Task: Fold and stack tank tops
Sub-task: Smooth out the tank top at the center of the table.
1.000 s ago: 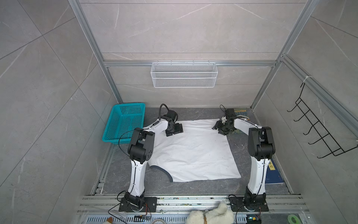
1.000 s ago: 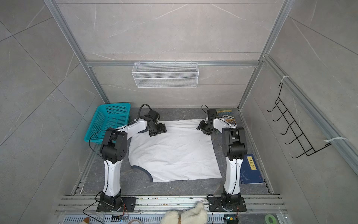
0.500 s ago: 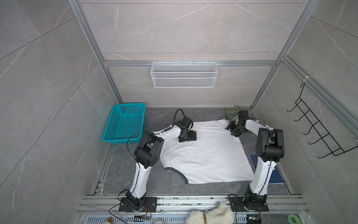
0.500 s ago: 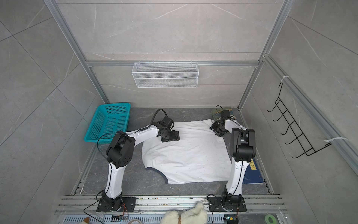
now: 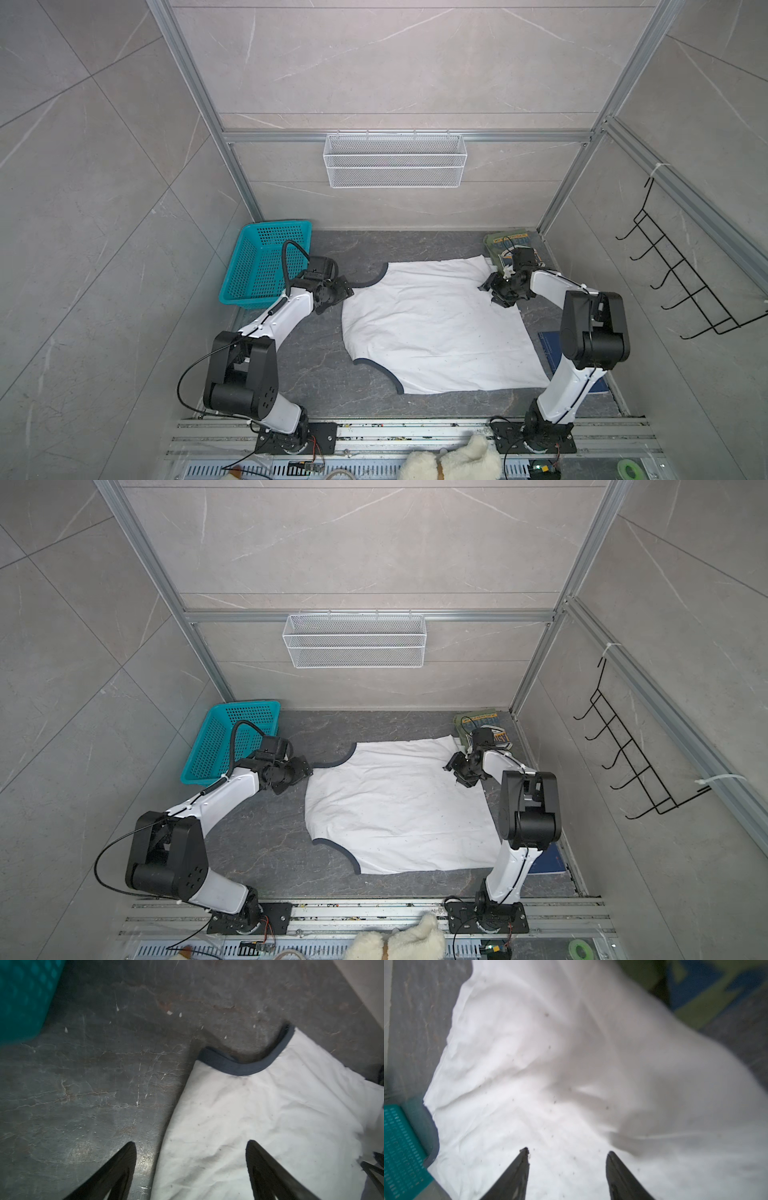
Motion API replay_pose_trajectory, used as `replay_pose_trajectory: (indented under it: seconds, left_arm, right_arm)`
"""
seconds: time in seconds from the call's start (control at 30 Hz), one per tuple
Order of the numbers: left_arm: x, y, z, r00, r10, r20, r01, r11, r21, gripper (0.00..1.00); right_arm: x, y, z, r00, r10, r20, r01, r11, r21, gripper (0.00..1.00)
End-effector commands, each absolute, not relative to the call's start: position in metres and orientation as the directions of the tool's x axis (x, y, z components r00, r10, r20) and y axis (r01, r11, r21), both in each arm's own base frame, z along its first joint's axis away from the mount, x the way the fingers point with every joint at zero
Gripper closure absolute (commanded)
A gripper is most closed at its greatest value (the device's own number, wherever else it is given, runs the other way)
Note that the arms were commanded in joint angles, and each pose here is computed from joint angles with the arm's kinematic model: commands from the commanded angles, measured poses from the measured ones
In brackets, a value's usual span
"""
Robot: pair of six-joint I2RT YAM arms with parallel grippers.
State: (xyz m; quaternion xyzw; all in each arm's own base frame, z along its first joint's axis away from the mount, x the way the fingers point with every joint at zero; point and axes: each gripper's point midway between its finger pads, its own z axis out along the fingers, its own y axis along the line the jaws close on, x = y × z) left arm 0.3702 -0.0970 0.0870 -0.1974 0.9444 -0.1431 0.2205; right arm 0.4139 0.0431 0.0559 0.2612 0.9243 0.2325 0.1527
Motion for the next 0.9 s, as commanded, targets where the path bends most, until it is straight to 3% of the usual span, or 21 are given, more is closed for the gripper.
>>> replay_pose_trajectory:
  seconds: [0.0,0.33,0.47,0.67,0.77,0.87]
  left_arm:
    - [0.385,-0.107,0.073,-0.835,-0.426,-0.348,-0.271,0.870,-0.412,0.19]
    - [0.400,-0.116,0.044,-0.860,-0.409,-0.305,-0.266,0.869,-0.416,0.45]
    - [0.399,-0.124,0.045,-0.869,-0.392,-0.301,-0.253,0.876,-0.412,0.64]
    - [0.391,-0.160,0.094,-0.895,-0.081,-0.439,-0.104,0.994,0.030,0.89]
    - [0.384,-0.210,0.105,-0.896,0.017,-0.443,-0.017,0.997,0.073,0.90]
    - [0.367,-0.277,0.101,-0.908,0.099,-0.406,0.106,0.994,0.005,0.87]
  right_arm:
    - [0.401,0.061,0.084,-0.825,0.533,-0.187,0.342,0.735,0.585,0.39]
    - [0.351,0.080,0.098,-0.862,0.462,-0.209,0.261,0.756,0.600,0.39]
    - [0.340,0.079,0.095,-0.868,0.450,-0.211,0.257,0.770,0.584,0.39]
    - [0.333,0.076,0.093,-0.875,0.432,-0.216,0.251,0.789,0.560,0.39]
    - [0.333,0.076,0.094,-0.874,0.433,-0.222,0.251,0.792,0.556,0.39]
    - [0.334,0.074,0.094,-0.872,0.434,-0.225,0.255,0.796,0.549,0.39]
